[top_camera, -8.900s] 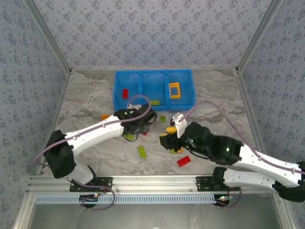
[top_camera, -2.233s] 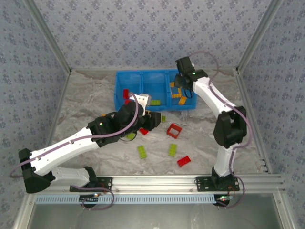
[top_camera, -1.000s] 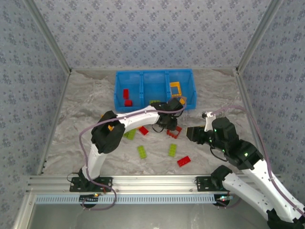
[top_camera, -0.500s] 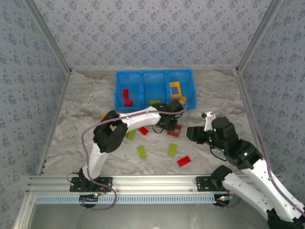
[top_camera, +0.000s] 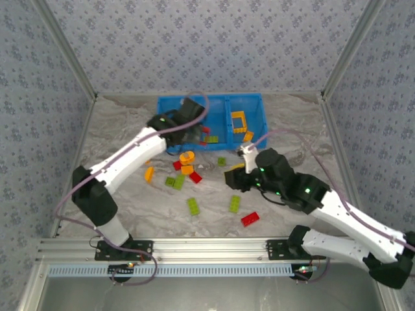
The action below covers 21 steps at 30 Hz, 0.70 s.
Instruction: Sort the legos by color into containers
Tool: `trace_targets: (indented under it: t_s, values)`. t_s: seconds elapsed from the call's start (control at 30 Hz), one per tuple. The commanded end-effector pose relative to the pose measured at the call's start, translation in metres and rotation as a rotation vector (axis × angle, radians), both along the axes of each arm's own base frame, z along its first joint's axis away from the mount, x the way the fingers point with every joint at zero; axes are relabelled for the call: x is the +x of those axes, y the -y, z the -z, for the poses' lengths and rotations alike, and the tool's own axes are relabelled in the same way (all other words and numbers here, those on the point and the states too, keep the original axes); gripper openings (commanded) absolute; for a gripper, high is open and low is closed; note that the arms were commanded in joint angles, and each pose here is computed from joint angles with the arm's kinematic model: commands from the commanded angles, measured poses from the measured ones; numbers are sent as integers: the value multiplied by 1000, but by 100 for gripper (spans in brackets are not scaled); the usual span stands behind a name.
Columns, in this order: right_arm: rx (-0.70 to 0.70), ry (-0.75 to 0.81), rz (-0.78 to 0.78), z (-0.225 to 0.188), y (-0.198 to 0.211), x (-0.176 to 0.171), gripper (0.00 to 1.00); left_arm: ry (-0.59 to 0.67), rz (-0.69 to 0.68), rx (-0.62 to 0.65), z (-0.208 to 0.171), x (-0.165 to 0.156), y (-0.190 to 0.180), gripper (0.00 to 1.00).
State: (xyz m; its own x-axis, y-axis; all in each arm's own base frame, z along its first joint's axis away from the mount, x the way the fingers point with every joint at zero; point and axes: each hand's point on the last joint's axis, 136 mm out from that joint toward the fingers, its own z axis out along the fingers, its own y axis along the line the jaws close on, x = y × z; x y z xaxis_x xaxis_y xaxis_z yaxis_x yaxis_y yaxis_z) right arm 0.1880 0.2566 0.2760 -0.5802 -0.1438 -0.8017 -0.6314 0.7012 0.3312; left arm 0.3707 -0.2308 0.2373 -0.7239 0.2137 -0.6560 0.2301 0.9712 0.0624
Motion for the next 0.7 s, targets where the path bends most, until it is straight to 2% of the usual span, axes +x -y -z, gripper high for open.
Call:
trace_targets:
  t_s: [0.0, 0.1, 0.27, 0.37, 0.53, 0.67]
  values:
    - [64, 154, -10, -45, -29, 21, 41, 30, 59, 209, -4, 29, -46, 0]
    - [89, 158, -25, -51, -47, 30, 41, 53, 105, 203, -8, 60, -62, 0]
    - [84, 145, -38, -47, -62, 37, 41, 124, 225, 422, 0, 105, -66, 0]
    - [79, 138, -32, -43, -62, 41, 41, 100, 266, 482, 22, 127, -65, 0]
    - [87, 115, -14, -39, -56, 50, 41, 160, 365, 559, 56, 152, -53, 0]
    - [110, 98, 9, -41, -51, 58, 42, 177, 386, 549, 79, 165, -53, 0]
